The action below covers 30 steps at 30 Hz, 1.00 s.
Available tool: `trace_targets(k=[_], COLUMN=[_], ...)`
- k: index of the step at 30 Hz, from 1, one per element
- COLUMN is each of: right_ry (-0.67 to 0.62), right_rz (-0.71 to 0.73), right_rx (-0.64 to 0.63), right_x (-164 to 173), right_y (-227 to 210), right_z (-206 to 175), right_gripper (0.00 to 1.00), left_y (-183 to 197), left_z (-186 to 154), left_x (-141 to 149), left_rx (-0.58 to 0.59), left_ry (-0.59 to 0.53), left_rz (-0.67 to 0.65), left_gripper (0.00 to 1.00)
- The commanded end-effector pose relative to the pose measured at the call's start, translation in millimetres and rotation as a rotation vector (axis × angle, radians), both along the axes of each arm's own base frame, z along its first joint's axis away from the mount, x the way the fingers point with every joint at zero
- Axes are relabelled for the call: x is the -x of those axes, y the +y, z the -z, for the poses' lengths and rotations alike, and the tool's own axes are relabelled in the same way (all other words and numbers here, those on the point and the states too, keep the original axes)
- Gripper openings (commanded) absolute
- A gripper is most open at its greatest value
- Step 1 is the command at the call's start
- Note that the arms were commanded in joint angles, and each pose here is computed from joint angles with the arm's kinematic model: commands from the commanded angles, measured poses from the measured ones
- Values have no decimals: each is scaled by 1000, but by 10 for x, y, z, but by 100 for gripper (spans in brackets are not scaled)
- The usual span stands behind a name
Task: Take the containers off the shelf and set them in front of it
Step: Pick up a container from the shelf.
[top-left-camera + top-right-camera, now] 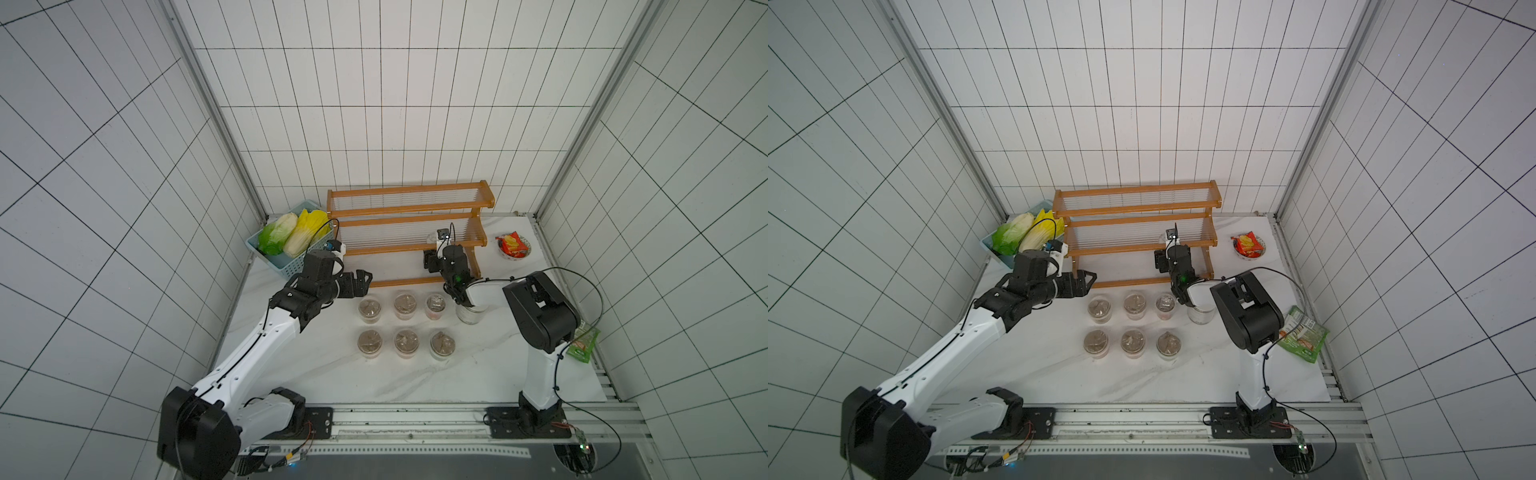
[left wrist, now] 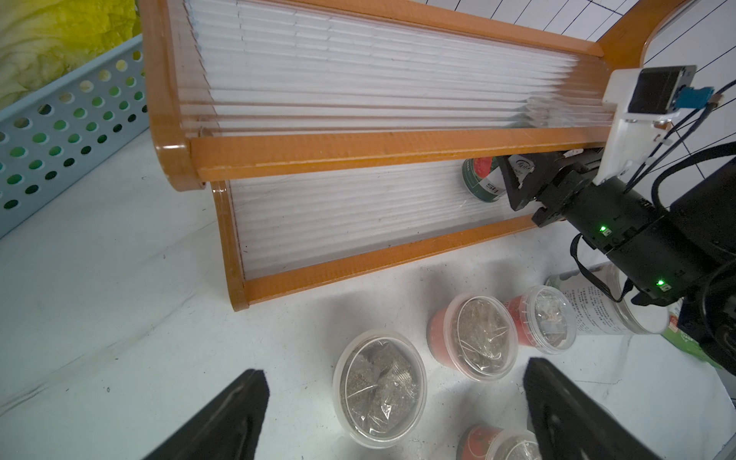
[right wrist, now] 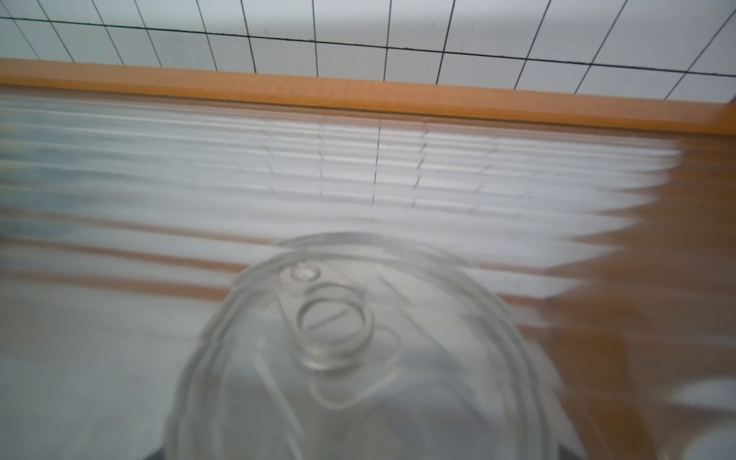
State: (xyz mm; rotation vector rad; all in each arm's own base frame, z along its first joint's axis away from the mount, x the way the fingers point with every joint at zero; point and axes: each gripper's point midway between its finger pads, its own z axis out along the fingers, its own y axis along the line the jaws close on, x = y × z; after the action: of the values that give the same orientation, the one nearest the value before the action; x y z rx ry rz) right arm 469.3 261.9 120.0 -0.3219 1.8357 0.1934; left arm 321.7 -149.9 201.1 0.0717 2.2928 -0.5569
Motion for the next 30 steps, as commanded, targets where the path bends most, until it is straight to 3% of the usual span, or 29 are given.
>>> trace_targets(k=[1, 30], right_ry=[-98, -108], right_rz=[-74, -328], right_rx=[-52, -27], right_x=[164, 1160], right_y=[188, 546], right_z=[-359, -700], right_gripper=[69, 69], left_y=[4, -8], left_z=[-145, -173], left_x=[-63, -51], left_rx=[3, 12], left_ry=[-45, -49], left_rz=[-4, 2], left_gripper=[99, 98])
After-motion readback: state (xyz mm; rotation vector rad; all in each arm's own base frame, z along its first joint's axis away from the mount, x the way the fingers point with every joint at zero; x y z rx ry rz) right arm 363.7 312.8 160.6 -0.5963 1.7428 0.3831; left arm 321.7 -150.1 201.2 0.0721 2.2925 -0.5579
